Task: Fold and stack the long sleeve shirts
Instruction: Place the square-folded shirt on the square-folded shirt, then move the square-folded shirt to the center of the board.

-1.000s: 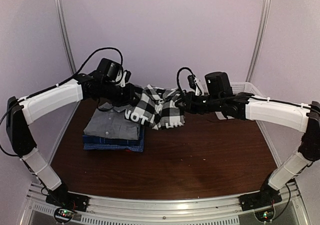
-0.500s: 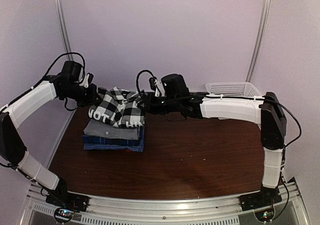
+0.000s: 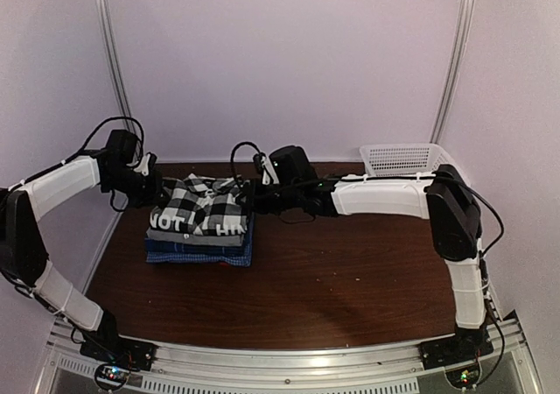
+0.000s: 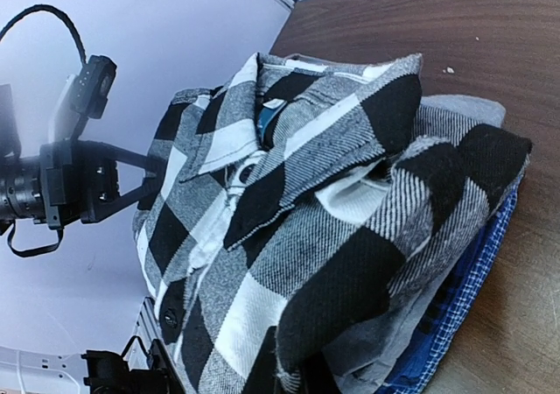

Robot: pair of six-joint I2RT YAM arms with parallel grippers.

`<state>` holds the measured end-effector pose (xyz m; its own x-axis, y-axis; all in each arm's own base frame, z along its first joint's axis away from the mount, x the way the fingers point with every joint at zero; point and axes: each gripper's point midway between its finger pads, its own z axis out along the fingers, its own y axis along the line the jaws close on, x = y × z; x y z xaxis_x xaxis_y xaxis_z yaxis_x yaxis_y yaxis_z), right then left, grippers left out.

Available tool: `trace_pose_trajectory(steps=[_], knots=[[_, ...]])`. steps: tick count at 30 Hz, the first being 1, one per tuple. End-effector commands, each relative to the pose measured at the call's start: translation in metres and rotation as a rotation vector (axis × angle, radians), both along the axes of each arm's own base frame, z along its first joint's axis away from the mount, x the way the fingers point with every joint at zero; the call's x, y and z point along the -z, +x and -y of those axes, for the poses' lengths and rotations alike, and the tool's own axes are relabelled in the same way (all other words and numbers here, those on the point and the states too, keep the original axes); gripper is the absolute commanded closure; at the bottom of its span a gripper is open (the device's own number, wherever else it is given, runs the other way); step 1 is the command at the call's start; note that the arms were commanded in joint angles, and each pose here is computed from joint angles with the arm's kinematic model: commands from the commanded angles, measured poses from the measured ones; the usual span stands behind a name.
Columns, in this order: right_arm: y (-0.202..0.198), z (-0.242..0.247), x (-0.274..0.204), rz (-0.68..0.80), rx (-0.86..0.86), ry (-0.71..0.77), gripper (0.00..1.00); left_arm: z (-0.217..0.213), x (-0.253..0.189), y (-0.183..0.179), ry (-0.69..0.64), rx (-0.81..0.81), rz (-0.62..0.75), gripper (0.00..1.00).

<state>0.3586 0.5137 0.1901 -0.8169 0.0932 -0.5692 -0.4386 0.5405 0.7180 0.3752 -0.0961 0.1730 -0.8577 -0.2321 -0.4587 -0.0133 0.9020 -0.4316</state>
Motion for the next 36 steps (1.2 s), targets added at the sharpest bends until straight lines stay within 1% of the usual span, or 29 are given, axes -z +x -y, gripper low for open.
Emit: trace_pose_trajectory(steps=[1, 4, 8, 13, 15, 18, 20, 22, 23, 24, 27, 28, 29, 30, 36], knots=[[-0.002, -0.002, 0.025, -0.025, -0.01, -0.017, 0.93, -0.016, 0.042, 0.008, 0.033, -0.026, -0.027, 1.0], [-0.004, 0.005, 0.042, -0.039, -0.007, -0.05, 0.85, -0.023, 0.065, 0.005, 0.04, -0.047, -0.071, 1.0], [-0.008, 0.01, 0.054, -0.036, -0.02, -0.096, 0.75, -0.029, 0.074, 0.003, 0.049, -0.071, -0.081, 0.99], [-0.009, 0.019, 0.049, -0.004, -0.021, -0.145, 0.65, -0.035, 0.06, 0.006, 0.071, -0.098, -0.047, 0.89], [-0.008, 0.025, 0.042, 0.018, -0.013, -0.161, 0.58, -0.04, 0.052, 0.008, 0.094, -0.115, -0.033, 0.85], [-0.006, 0.036, 0.028, 0.059, 0.016, -0.179, 0.47, -0.045, 0.038, 0.01, 0.121, -0.131, -0.01, 0.72], [-0.005, 0.045, 0.017, 0.082, 0.034, -0.173, 0.37, -0.045, 0.026, 0.011, 0.123, -0.127, 0.015, 0.61], [-0.005, 0.053, 0.007, 0.104, 0.05, -0.167, 0.3, -0.044, 0.012, 0.011, 0.12, -0.121, 0.047, 0.48], [-0.005, 0.057, 0.002, 0.114, 0.056, -0.166, 0.2, -0.044, 0.005, 0.011, 0.117, -0.118, 0.064, 0.41], [-0.004, 0.061, -0.003, 0.124, 0.065, -0.166, 0.14, -0.043, -0.002, 0.01, 0.114, -0.115, 0.082, 0.35], [-0.004, 0.073, -0.014, 0.146, 0.084, -0.169, 0.06, -0.037, -0.024, 0.007, 0.08, -0.093, 0.136, 0.25], [-0.003, 0.078, -0.017, 0.152, 0.093, -0.171, 0.01, -0.034, -0.031, 0.005, 0.067, -0.087, 0.152, 0.21], [-0.003, 0.082, -0.02, 0.158, 0.1, -0.17, 0.0, -0.031, -0.038, 0.004, 0.056, -0.079, 0.169, 0.14], [-0.002, 0.087, -0.024, 0.164, 0.108, -0.17, 0.0, -0.027, -0.045, 0.003, 0.047, -0.071, 0.185, 0.11], [-0.001, 0.114, -0.035, 0.183, 0.157, -0.179, 0.0, 0.025, -0.084, -0.007, -0.009, 0.013, 0.264, 0.03]])
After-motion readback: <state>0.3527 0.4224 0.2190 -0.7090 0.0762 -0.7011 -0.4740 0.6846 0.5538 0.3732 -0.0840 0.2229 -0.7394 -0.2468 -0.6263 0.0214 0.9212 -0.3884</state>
